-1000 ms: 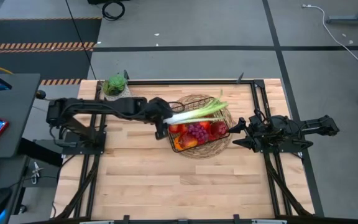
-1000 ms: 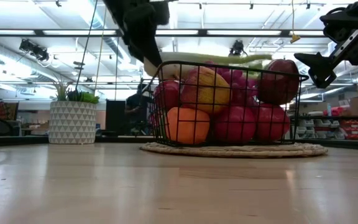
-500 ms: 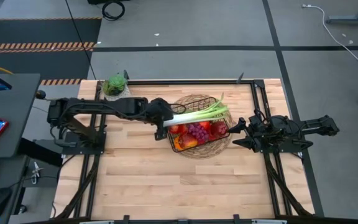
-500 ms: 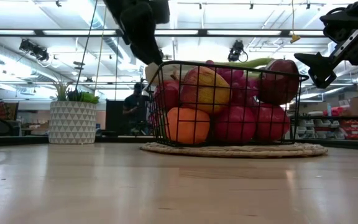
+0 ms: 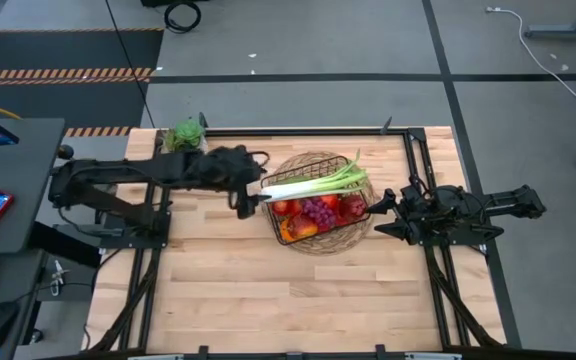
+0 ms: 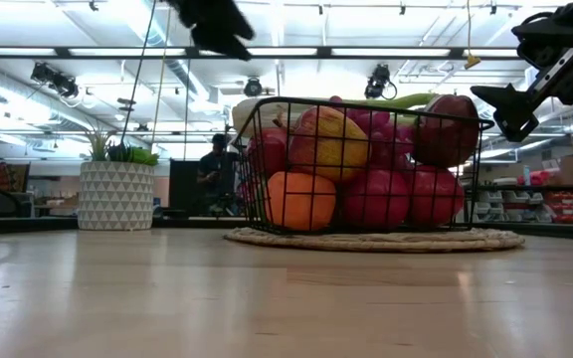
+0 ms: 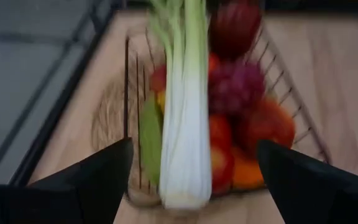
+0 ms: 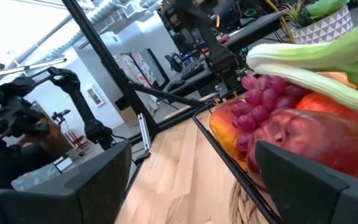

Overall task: Build produce basket
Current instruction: Return to Home Position

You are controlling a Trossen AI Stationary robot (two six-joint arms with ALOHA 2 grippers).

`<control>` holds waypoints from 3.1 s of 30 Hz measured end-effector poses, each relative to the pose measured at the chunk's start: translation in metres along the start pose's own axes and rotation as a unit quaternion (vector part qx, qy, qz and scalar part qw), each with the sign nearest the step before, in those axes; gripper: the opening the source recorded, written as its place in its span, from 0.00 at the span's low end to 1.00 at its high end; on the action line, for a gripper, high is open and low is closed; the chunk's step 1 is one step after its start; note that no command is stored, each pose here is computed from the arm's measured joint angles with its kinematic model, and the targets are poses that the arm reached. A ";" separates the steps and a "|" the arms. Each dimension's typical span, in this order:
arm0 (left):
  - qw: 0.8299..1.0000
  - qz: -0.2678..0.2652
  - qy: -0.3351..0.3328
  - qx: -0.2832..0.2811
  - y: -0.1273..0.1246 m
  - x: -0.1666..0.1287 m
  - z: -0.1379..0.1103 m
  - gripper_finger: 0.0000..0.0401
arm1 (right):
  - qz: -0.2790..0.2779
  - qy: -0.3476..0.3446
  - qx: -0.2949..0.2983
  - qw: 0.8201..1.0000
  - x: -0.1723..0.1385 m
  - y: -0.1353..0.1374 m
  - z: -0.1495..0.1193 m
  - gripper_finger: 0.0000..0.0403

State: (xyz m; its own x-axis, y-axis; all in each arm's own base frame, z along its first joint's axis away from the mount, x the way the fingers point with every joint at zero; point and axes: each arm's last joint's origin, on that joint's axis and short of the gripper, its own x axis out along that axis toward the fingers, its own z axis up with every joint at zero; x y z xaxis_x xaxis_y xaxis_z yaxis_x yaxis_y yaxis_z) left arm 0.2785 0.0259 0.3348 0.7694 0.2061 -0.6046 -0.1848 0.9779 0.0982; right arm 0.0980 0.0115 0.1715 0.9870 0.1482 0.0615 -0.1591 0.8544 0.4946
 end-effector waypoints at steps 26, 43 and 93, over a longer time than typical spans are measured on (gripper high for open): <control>0.938 -0.048 -0.293 -0.178 -0.001 -0.050 -0.175 0.87 | 0.001 -0.002 0.000 1.000 0.001 0.000 0.001 0.86; 0.910 -0.096 -0.389 -0.107 -0.005 -0.047 -0.219 0.87 | 0.002 -0.004 0.000 1.000 0.001 0.001 0.001 0.86; 0.887 -0.233 -0.368 -0.154 -0.010 -0.052 -0.230 0.87 | 0.002 -0.004 0.000 1.000 0.001 0.001 0.001 0.86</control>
State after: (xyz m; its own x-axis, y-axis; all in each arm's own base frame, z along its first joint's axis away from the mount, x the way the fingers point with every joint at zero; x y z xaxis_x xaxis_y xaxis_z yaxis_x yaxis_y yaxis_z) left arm 0.0995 -0.0029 0.1831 0.9759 -0.1388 0.1682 0.1868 0.9300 -0.3165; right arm 0.0993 0.0116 0.1728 0.9864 0.1483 0.0706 -0.1638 0.8540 0.4939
